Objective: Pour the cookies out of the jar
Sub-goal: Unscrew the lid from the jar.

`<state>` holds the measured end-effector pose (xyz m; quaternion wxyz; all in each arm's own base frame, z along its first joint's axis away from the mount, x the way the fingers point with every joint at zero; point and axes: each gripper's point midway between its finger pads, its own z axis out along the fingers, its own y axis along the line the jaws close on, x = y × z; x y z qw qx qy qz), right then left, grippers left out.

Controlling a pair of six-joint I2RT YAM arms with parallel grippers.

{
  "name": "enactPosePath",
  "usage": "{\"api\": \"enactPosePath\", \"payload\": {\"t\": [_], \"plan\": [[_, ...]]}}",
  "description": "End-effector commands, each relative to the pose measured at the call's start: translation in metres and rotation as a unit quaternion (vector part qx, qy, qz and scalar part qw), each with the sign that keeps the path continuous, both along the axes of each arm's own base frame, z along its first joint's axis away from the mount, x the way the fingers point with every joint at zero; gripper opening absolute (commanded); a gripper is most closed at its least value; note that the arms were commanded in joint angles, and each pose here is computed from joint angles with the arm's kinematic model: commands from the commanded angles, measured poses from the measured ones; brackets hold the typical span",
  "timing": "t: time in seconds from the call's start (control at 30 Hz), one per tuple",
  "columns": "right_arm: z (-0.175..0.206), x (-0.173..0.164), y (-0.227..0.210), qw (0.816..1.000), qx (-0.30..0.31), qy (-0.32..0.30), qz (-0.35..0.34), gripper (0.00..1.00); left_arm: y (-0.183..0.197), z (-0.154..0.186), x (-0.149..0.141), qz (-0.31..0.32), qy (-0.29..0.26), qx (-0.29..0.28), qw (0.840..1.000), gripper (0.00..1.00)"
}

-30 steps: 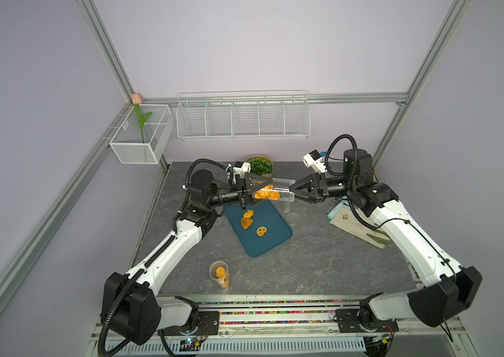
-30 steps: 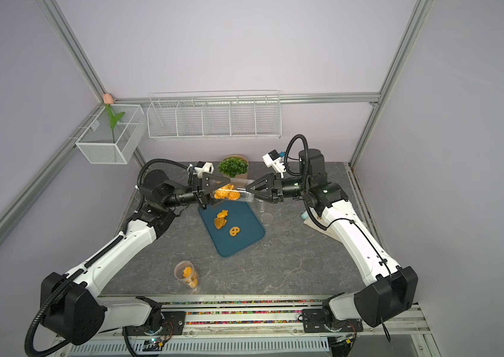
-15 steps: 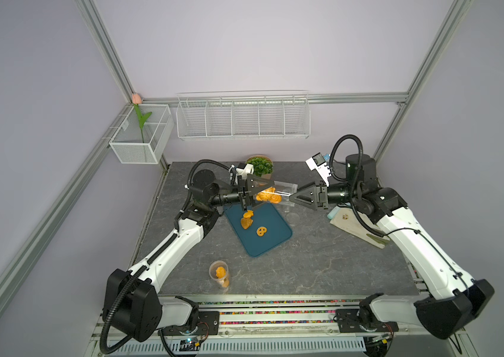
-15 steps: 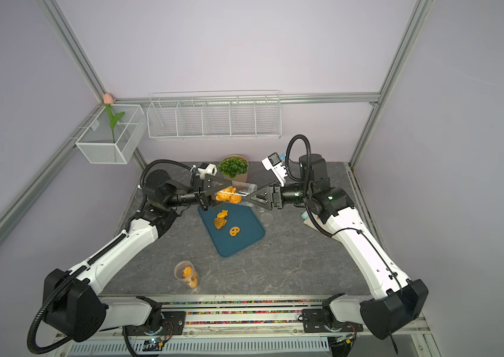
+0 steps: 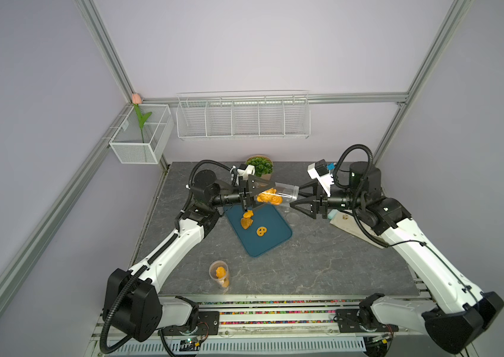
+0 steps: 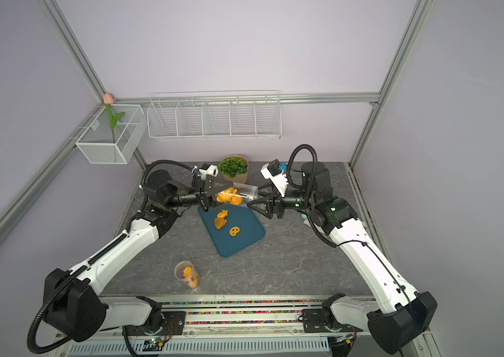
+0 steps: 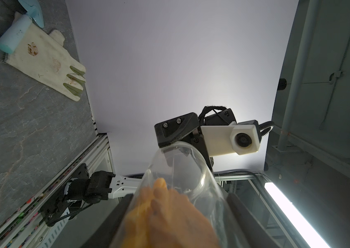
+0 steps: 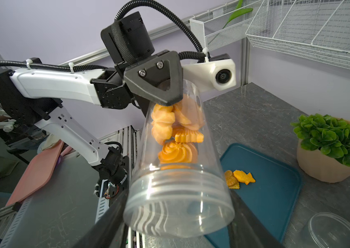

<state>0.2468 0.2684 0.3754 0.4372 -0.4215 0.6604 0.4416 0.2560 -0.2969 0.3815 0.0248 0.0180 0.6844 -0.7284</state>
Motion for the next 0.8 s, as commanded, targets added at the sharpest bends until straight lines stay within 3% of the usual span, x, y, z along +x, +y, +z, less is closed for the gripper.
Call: {"api": "enactPosePath", "payload": {"t": [0.0, 0.57, 0.77], "plan": [[-0.017, -0.001, -0.017, 0.998, -0.042, -0.053, -0.021, 0.64, 0.013, 0.015, 0.021, 0.053, 0.01, -0.02, 0.998, 0.62], [-0.025, -0.001, -0.042, 0.965, -0.125, -0.218, -0.072, 0.64, 0.01, 0.013, 0.026, 0.052, 0.014, -0.018, 0.998, 0.62], [-0.03, -0.005, -0.042, 0.962, -0.14, -0.225, -0.069, 0.65, 0.01, 0.012, 0.027, 0.053, 0.014, -0.018, 0.998, 0.62]]}}
